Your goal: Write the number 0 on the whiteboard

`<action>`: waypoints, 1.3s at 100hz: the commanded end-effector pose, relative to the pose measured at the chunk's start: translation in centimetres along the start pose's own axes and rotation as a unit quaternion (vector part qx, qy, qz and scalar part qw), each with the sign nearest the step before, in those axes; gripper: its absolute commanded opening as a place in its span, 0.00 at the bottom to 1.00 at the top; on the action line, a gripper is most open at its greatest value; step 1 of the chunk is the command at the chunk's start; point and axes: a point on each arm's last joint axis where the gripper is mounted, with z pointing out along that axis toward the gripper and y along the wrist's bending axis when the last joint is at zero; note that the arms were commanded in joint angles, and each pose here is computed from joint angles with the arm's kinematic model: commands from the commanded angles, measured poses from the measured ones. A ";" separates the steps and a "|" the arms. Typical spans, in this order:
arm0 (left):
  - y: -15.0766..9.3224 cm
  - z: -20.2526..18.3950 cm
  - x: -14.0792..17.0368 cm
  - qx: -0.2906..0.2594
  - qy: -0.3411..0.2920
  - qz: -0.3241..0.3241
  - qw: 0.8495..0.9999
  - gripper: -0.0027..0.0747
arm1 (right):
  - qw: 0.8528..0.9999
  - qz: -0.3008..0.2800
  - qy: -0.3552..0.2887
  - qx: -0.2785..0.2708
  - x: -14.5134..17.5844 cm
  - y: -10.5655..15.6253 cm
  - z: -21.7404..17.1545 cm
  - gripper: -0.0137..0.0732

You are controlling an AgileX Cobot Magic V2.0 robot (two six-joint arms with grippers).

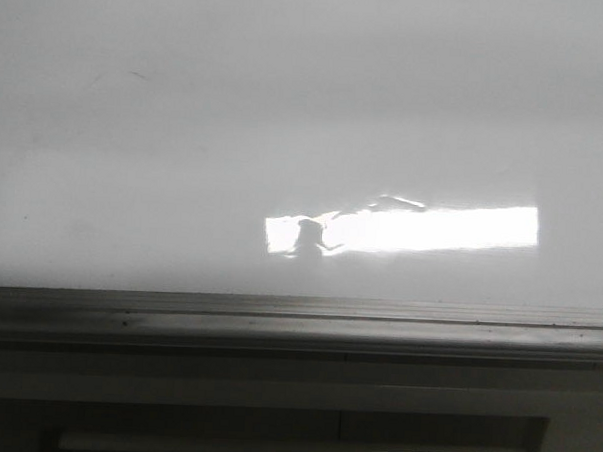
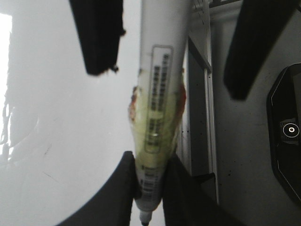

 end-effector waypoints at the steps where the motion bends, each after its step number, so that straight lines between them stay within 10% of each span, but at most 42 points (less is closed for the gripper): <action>1: 0.6 -1.1 -1.1 -0.032 -0.042 -0.001 0.999 0.01 | 0.998 -0.002 -0.063 0.027 -1.8 -0.8 -0.1 0.55; 24: 0.5 -1.0 -1.1 -0.027 -0.040 -0.001 0.999 0.01 | 0.997 0.018 -0.076 0.027 -1.9 -0.8 0.4 0.53; 63: 0.6 -1.1 -1.6 -0.032 -0.071 -0.022 0.997 0.02 | 0.998 0.033 -0.053 0.012 -1.5 -0.5 0.5 0.07; 94: 0.4 -2.4 -2.5 -0.040 -0.138 -0.109 0.984 0.63 | 0.999 0.041 -0.001 0.000 -0.4 -0.7 -0.2 0.08; 115: -0.6 -6.2 -2.0 -0.117 -0.209 -0.168 0.956 0.42 | 0.997 0.071 0.023 0.021 1.5 -1.4 -2.8 0.09; 130: -1.7 -8.2 0.6 -0.230 -0.259 -0.263 0.900 0.23 | 0.993 0.106 0.028 0.049 3.9 -1.3 -5.1 0.09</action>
